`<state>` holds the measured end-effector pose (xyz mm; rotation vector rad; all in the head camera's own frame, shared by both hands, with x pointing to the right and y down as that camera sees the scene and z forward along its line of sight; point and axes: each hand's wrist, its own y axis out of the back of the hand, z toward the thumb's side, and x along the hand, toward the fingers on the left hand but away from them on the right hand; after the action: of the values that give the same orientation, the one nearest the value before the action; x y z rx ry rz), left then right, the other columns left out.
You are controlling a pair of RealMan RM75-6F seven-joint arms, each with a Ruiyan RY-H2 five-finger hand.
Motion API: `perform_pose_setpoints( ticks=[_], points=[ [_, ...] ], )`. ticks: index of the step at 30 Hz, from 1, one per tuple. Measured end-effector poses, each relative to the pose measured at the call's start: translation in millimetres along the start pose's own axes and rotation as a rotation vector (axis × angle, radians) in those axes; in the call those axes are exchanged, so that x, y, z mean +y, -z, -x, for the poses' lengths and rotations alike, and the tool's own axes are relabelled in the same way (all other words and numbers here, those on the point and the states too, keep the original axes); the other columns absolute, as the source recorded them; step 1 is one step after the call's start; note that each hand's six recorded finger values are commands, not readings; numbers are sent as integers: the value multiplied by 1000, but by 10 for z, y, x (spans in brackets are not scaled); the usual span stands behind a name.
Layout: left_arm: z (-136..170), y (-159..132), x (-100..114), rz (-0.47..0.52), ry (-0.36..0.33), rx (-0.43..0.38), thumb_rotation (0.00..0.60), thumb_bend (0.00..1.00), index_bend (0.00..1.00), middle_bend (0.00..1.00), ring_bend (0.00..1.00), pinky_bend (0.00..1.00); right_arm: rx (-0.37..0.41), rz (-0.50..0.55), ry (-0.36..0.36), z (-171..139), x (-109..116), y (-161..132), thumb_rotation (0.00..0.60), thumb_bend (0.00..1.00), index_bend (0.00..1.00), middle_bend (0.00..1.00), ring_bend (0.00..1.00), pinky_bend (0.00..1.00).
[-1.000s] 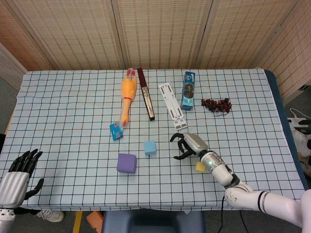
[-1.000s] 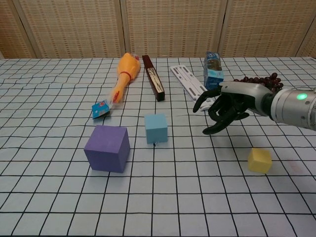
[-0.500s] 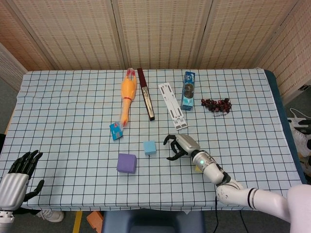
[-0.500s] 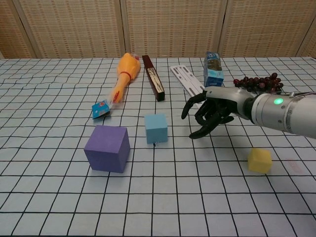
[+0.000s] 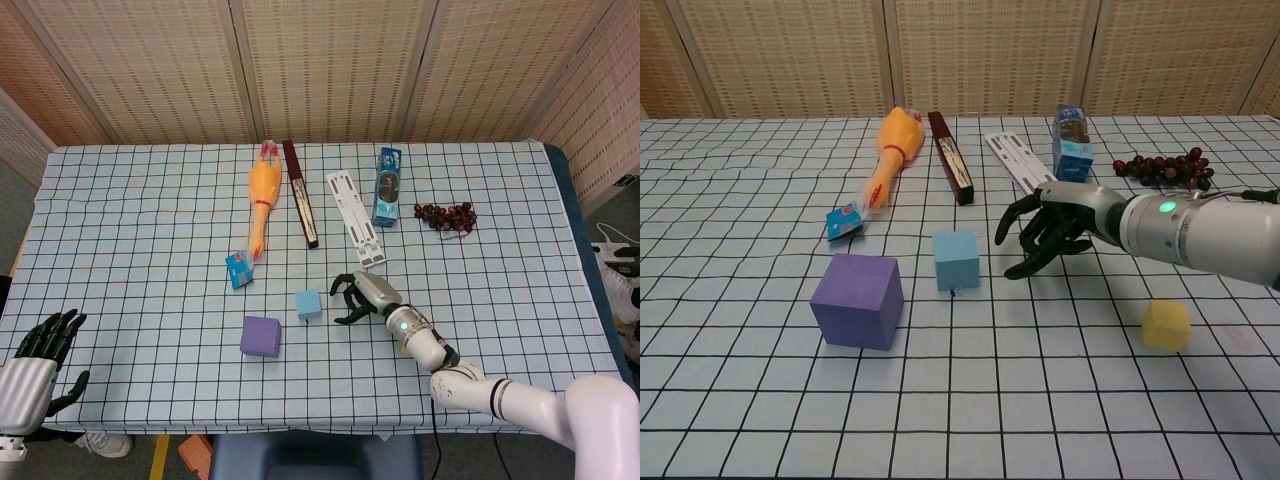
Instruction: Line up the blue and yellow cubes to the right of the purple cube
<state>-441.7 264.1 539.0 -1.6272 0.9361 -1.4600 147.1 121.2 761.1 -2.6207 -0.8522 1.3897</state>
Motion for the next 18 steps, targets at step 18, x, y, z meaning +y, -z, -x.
perform_pose_setpoints(
  ticks=[18],
  points=[
    [15, -27, -2, 4, 12, -11, 600, 387, 0, 0, 0, 135, 19, 1, -11, 131, -131, -76, 600, 24, 506, 815, 915, 1000]
  ],
)
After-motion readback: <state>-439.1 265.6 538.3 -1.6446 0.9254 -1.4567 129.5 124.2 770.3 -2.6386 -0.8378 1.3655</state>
